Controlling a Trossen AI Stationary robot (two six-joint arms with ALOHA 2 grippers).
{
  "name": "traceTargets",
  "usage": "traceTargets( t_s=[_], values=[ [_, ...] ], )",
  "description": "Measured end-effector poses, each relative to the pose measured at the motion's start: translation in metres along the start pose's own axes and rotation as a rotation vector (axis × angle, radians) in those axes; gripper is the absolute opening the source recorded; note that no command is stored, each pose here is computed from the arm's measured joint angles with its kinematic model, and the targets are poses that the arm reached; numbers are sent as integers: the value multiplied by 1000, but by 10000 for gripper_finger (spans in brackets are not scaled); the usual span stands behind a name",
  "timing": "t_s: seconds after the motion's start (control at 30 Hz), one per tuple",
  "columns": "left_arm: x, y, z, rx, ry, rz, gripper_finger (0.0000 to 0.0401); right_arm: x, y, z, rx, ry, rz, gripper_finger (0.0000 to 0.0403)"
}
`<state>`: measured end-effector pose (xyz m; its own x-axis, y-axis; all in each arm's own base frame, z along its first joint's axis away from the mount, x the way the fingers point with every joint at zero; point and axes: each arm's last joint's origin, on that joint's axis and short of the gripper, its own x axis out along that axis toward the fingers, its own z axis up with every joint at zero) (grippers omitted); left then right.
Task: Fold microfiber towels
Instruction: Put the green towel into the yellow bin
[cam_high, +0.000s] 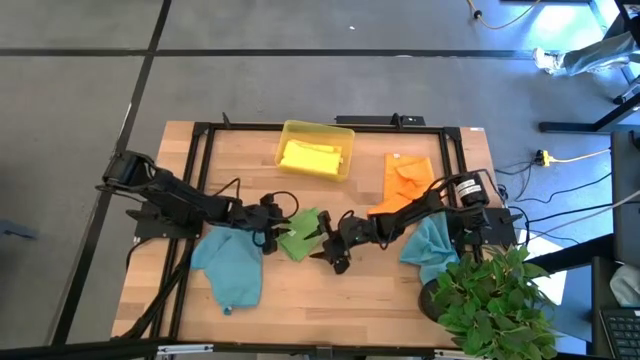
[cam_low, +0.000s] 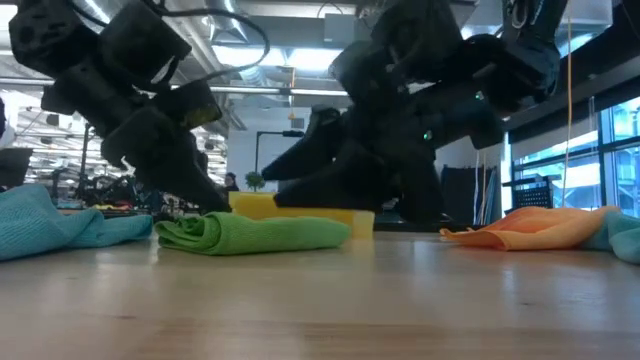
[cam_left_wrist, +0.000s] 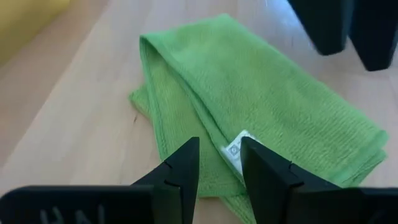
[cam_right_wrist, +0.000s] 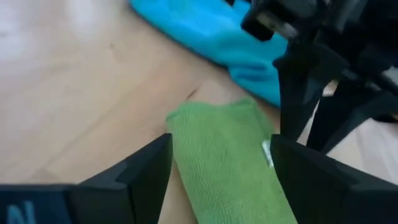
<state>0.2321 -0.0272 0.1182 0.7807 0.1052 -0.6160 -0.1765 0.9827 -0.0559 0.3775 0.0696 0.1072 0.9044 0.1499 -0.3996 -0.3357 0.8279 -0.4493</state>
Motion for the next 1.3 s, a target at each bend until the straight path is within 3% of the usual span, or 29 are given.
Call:
traceTargets(
  t_s=[0.33, 0.77, 1.13, 1.3],
  values=[
    [16, 0, -14, -61, 83, 18, 110, 5, 4, -7, -52, 103, 64, 262],
    [33, -12, 14, -57, 48, -42, 110, 12, 10, -18, -65, 140, 57, 261],
    [35, -2, 15, -110, 49, 8, 110, 11, 19, -16, -117, 126, 129, 261],
    [35, 1, 16, -117, 46, 14, 110, 11, 18, -20, -103, 195, 66, 259]
  ],
)
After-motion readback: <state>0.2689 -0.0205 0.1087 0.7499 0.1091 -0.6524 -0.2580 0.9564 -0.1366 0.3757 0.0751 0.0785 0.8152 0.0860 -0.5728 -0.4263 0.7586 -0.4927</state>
